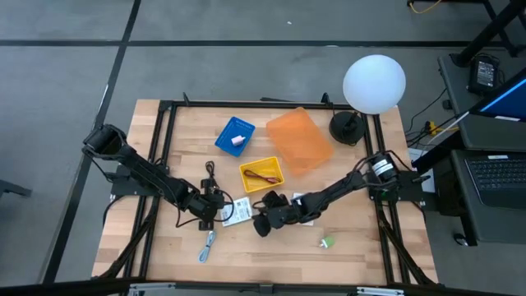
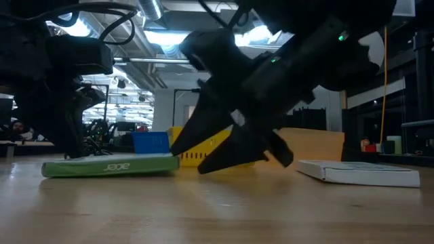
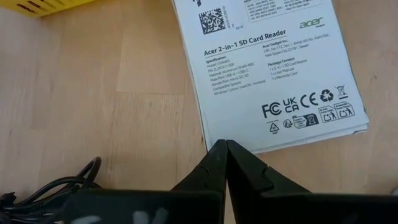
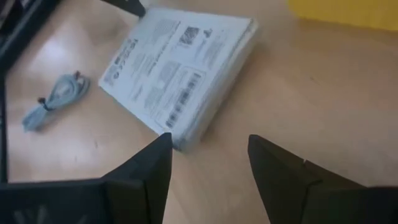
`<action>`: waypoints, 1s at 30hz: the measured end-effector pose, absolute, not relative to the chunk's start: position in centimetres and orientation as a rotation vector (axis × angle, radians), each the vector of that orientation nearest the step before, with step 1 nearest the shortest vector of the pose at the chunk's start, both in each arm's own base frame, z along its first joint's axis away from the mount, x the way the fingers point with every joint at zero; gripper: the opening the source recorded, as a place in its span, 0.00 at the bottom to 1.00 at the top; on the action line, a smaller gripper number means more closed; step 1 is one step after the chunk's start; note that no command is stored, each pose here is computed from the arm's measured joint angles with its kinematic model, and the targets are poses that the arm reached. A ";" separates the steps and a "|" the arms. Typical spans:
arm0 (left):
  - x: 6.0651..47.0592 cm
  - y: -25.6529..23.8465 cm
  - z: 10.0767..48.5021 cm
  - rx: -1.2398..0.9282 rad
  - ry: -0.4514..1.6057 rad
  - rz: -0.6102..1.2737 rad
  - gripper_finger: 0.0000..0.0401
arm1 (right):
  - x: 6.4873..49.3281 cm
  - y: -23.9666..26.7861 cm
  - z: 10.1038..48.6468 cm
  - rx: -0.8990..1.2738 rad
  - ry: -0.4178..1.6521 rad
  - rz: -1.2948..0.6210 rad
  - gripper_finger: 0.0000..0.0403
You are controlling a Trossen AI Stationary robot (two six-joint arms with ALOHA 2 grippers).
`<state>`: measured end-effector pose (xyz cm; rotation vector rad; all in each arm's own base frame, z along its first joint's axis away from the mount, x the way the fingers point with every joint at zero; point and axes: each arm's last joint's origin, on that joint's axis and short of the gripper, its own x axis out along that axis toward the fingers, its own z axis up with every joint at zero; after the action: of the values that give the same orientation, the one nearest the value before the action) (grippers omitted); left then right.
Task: Pick and place items into bin
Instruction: Put the white card reader box into the orange bin
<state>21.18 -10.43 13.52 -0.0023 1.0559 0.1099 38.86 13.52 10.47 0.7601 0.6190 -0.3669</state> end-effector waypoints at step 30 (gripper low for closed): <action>21.4 -10.5 13.6 0.014 1.016 0.110 0.01 | 40.6 12.5 10.1 0.852 0.521 -0.234 0.48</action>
<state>21.43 -10.48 13.55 0.0141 1.0158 0.1100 40.63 12.51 10.14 0.8523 0.5208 -0.2338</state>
